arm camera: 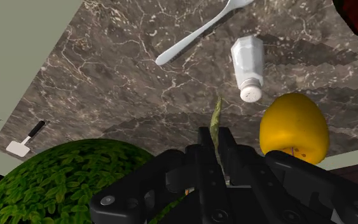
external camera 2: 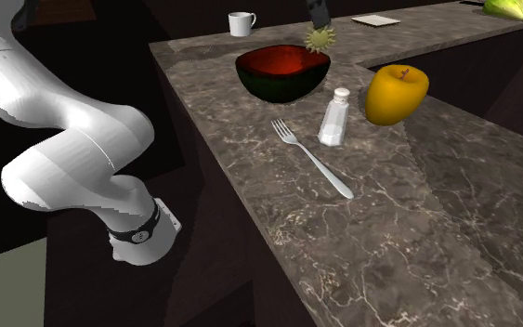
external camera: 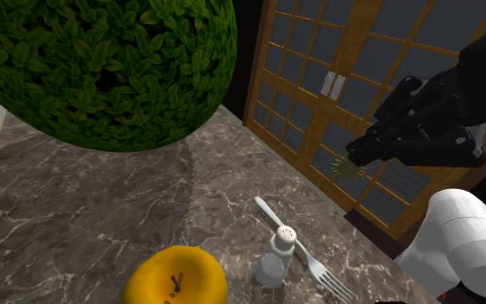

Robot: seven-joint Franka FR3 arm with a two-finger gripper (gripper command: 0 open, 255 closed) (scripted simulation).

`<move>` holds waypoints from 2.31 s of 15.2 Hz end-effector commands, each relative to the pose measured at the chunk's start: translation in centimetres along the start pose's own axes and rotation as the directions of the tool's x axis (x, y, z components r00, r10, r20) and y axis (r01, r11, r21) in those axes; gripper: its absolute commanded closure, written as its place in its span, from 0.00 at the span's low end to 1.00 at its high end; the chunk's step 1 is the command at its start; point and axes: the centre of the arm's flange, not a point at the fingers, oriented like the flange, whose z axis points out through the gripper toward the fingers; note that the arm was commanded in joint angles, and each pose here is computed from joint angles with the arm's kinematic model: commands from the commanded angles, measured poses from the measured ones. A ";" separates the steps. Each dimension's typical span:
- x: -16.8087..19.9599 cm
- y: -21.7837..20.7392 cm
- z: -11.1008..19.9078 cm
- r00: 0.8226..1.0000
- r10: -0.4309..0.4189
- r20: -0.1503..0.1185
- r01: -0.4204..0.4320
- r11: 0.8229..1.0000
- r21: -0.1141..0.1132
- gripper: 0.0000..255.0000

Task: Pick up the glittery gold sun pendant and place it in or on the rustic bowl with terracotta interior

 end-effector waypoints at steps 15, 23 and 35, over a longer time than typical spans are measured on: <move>-4.8 -19.2 -7.3 1.000 0.001 0.001 -0.001 1.000 0.000 1.00; -7.1 -21.5 -4.8 1.000 0.001 0.001 -0.001 1.000 0.000 1.00; -10.0 -22.3 0.2 1.000 0.001 0.001 -0.001 1.000 0.000 1.00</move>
